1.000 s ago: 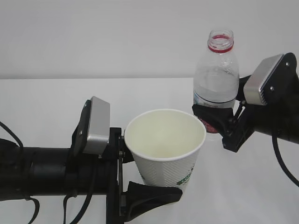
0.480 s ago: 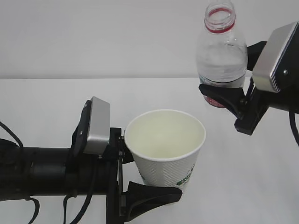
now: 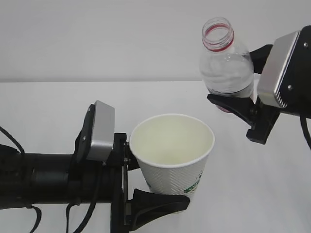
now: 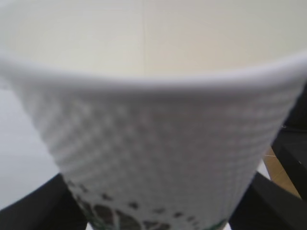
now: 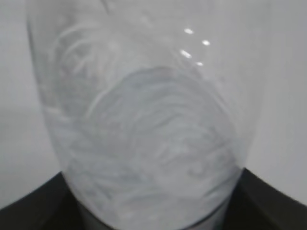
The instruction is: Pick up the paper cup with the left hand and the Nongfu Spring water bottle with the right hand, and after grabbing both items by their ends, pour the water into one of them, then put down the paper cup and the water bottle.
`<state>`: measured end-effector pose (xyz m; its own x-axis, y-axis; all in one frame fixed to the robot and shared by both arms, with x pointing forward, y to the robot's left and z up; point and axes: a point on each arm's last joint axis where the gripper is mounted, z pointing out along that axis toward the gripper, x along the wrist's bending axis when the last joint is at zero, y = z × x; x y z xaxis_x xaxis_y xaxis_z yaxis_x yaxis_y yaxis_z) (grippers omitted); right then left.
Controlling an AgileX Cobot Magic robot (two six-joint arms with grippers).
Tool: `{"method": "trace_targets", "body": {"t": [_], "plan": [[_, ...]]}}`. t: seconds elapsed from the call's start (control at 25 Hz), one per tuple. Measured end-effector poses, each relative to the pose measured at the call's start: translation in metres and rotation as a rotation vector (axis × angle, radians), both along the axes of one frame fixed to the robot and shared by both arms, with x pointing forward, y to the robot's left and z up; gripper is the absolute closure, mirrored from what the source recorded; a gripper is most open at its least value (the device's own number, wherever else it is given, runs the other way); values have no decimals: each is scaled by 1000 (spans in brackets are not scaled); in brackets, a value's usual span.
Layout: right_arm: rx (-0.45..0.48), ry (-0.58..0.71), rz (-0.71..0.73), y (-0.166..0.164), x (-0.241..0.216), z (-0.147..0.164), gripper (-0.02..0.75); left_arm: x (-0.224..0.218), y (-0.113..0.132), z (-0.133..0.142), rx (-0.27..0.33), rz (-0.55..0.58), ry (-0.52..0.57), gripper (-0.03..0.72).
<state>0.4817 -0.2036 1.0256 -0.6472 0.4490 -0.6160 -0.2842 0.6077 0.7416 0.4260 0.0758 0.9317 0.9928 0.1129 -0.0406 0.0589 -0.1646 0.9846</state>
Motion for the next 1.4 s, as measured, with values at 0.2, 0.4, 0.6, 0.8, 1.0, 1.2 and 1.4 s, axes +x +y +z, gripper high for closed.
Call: {"method": "trace_targets", "body": {"t": [0.2,0.4,0.6,0.8,1.0,1.2,1.4], "plan": [[-37,-44,17,0,2,3,225,-1,0,0,3,-7,-2,123],[-87,-88,36,1,1,3,225,-2,0,-1,6,-18,-5,125],[-140,-137,56,1,1,3,225,-2,0,-1,8,-22,-17,126],[-184,-178,72,1,1,3,225,-2,0,-1,11,-27,-35,127],[-205,-199,80,1,2,3,225,-2,0,-1,11,-28,-39,127],[-221,-246,84,1,6,12,225,-2,0,-1,11,-28,-40,127],[-252,-304,92,2,10,20,225,-2,0,-1,11,-28,-40,127]]}}
